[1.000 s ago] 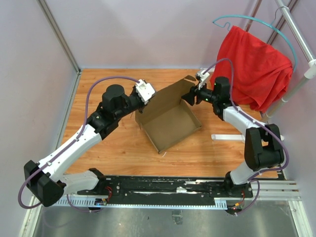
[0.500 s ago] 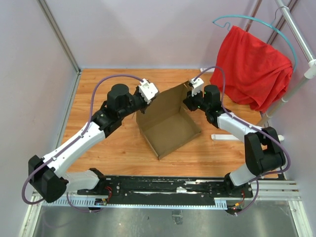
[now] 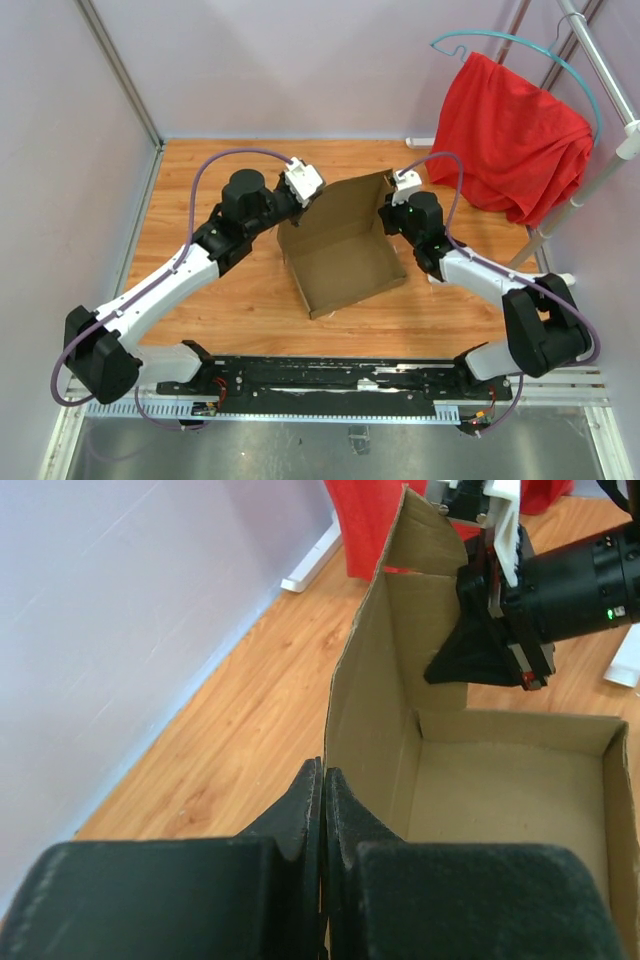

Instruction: Fold the paper box

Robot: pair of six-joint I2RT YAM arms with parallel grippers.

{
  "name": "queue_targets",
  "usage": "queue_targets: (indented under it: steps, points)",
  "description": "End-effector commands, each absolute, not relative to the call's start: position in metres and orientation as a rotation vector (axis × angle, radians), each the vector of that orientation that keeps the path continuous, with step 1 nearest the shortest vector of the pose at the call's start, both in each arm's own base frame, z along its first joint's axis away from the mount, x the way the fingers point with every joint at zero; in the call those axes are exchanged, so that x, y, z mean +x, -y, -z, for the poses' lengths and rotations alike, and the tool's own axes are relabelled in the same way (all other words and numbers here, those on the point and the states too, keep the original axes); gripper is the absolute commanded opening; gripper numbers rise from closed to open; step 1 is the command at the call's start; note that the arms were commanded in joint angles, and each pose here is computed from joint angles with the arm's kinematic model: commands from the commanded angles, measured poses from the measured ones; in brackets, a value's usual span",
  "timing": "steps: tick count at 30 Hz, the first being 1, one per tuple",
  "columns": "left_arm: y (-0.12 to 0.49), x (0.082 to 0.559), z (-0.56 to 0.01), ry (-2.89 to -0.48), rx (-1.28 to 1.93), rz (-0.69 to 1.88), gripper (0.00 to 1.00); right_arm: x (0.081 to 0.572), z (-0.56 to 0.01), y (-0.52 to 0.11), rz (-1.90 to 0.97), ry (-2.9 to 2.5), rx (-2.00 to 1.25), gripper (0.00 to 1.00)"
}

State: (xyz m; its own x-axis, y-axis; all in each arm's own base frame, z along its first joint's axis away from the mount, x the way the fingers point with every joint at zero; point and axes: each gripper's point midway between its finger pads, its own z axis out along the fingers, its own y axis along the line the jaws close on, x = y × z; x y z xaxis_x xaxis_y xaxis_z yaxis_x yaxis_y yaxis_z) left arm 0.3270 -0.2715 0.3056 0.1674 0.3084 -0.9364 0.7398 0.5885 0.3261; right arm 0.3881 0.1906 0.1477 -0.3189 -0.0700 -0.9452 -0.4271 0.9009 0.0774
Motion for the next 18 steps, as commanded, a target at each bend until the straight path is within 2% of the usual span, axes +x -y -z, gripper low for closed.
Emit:
queue_targets:
  steps: [1, 14, 16, 18]
  points:
    - [0.279, 0.335, -0.338, -1.32, 0.915, 0.383, 0.0, 0.379, -0.169, -0.207, -0.359, -1.79, -0.31, 0.01]
    - [0.276, 0.33, -0.325, -1.33, 0.87, 0.412, 0.0, 0.352, -0.14, -0.209, -0.351, -1.791, -0.193, 0.01]
    - [0.276, 0.323, -0.321, -1.327, 0.877, 0.441, 0.0, 0.348, -0.135, -0.208, -0.351, -1.792, -0.202, 0.07]
    - [0.276, 0.316, -0.316, -1.33, 0.885, 0.468, 0.0, 0.343, -0.133, -0.208, -0.364, -1.786, -0.219, 0.17]
